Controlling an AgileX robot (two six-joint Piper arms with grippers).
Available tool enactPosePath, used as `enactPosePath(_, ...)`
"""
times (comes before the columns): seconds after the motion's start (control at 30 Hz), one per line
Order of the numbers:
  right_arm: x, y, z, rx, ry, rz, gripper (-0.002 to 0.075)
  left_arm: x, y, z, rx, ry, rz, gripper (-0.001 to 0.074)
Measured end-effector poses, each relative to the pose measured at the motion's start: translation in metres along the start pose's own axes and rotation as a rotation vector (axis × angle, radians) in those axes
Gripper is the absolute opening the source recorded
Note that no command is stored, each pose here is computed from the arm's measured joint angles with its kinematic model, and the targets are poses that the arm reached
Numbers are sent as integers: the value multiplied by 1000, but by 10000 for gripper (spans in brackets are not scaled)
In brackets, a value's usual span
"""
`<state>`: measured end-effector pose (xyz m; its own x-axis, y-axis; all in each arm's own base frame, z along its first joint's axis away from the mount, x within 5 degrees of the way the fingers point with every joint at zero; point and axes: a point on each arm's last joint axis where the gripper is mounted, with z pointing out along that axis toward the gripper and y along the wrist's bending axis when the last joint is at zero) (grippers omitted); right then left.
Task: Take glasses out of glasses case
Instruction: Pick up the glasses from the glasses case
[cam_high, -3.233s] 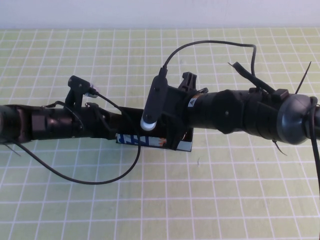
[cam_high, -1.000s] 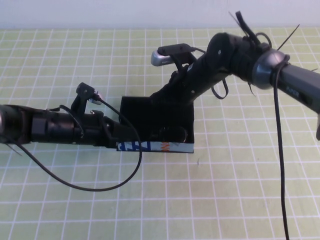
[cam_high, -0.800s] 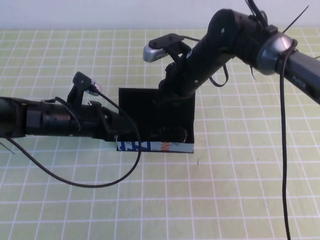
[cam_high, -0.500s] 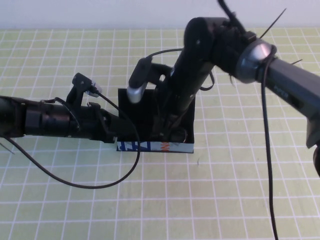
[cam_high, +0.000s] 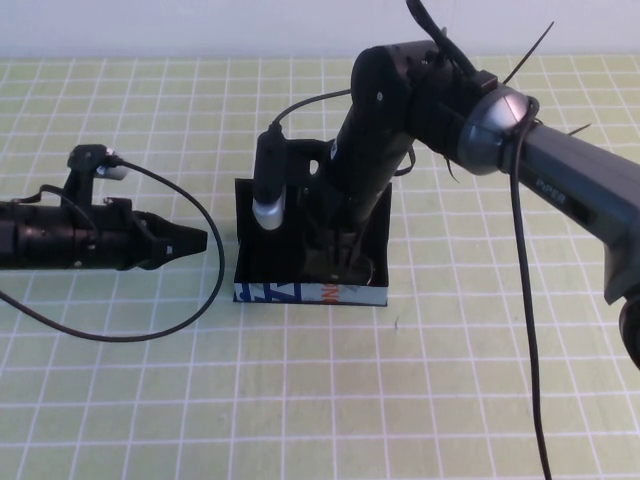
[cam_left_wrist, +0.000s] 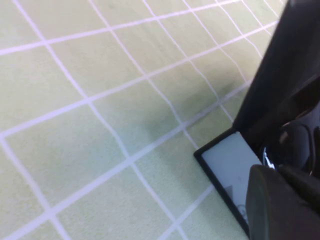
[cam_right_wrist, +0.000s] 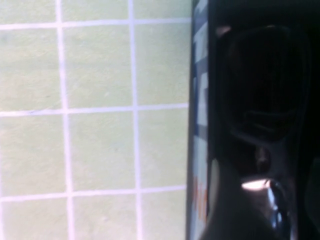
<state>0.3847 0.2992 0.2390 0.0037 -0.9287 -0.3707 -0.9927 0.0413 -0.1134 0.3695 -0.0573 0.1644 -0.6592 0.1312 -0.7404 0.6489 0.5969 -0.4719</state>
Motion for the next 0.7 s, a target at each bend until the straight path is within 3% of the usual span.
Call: enactPosePath(0.7, 6, -10, 33, 33, 2, -1, 296, 0, 1, -1, -5, -2, -8, -4)
